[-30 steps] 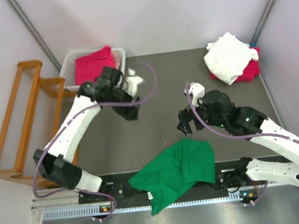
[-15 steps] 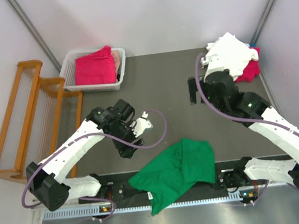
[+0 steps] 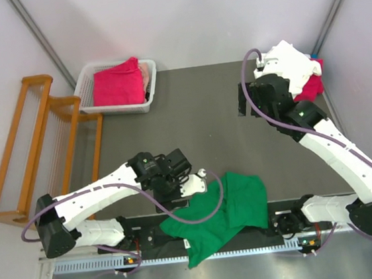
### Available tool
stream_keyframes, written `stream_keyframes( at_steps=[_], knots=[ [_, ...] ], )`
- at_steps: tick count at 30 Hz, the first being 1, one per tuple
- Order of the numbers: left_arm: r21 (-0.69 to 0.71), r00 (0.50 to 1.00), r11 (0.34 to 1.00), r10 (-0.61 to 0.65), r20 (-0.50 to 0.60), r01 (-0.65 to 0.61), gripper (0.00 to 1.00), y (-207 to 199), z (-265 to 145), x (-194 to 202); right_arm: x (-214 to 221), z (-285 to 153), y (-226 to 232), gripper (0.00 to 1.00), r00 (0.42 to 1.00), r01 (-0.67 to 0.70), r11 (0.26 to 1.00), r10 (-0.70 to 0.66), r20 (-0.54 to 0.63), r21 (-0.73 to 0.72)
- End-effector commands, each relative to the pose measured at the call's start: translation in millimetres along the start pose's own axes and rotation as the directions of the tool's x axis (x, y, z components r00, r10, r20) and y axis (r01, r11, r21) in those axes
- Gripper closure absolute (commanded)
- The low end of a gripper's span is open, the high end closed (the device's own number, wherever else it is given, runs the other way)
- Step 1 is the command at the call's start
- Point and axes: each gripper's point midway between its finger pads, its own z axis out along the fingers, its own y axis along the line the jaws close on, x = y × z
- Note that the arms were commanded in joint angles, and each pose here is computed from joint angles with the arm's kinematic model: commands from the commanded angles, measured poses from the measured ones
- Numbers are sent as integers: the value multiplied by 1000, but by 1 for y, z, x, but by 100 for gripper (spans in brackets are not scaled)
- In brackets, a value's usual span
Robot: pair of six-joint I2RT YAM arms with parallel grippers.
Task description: Fold and stack the t-shirts
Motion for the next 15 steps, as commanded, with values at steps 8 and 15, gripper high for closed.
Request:
stream_keyframes(
  at_steps=[8,15],
  knots=[
    [38,991,996,70,115,-75,30,-24,31,-37,-13,0,-7,0,997,-71,997,71,12,8],
    [64,968,967,243,63,-247,33,-58,41,-47,-14,8,-9,0,997,-71,997,71,-6,15]
  ],
)
